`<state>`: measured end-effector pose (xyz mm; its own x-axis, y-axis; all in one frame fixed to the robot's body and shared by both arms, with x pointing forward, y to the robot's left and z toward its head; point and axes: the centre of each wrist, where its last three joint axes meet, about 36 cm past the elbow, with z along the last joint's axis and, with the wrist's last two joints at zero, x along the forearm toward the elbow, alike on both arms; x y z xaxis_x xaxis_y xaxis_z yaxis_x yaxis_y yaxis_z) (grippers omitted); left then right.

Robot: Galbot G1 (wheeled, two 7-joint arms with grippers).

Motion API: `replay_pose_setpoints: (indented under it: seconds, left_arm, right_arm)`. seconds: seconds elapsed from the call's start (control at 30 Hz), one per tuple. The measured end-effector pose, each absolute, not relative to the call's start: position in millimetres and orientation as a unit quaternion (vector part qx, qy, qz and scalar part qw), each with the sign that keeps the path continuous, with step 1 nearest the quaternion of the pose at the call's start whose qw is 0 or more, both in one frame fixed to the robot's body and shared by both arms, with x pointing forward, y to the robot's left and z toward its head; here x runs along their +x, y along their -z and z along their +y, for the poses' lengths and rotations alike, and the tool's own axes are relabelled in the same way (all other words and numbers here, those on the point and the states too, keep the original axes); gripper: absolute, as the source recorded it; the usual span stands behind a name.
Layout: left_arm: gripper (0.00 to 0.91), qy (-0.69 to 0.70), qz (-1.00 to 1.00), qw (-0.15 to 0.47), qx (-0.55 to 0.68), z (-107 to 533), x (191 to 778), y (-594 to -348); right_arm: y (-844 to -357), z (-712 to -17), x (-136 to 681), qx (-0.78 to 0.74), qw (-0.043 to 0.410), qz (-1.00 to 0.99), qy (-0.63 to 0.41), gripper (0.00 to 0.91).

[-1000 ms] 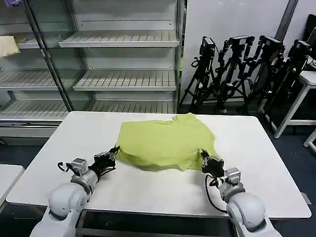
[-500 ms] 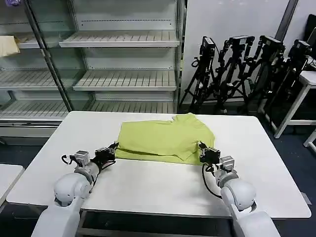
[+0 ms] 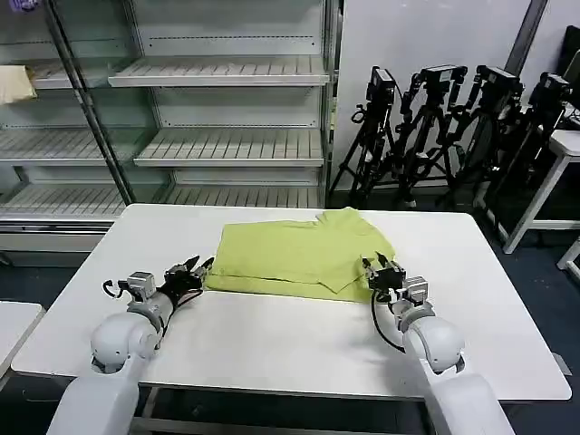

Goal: Fold and organize the clothes.

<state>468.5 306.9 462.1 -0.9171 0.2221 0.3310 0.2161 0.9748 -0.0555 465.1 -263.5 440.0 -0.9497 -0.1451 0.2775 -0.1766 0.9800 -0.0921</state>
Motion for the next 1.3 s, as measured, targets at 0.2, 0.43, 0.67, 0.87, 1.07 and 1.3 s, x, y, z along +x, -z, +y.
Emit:
replay_pose_setpoints:
  seconds: [0.2,0.43,0.67,0.87,1.07,1.3]
  left_arm:
    - [0.907,0.010,-0.975,0.186,-0.120,297,459,-452]
    - [0.010,0.032,-0.973,0.198,-0.116,293,459,-444]
    - [0.010,0.036,-0.970,0.213,-0.113,292,461,-432]
    - [0.010,0.038,-0.967,0.221,-0.119,288,460,-424]
    - [0.000,0.047,-0.965,0.227,-0.122,287,457,-419]
    - [0.000,0.064,-0.964,0.227,-0.120,291,444,-421]
  right_arm:
    - [-439,-277,442,0.074,0.164,-0.982,-0.060,0.907]
    - [-434,-286,428,0.070,0.190,-0.978,-0.051,0.000]
    - [-431,-288,424,0.075,0.201,-0.976,-0.041,0.000]
    - [-429,-289,422,0.078,0.208,-0.974,-0.036,0.000]
    - [-430,-290,415,0.078,0.211,-0.974,-0.032,0.000]
    - [-436,-287,397,0.084,0.206,-0.974,-0.034,0.000]
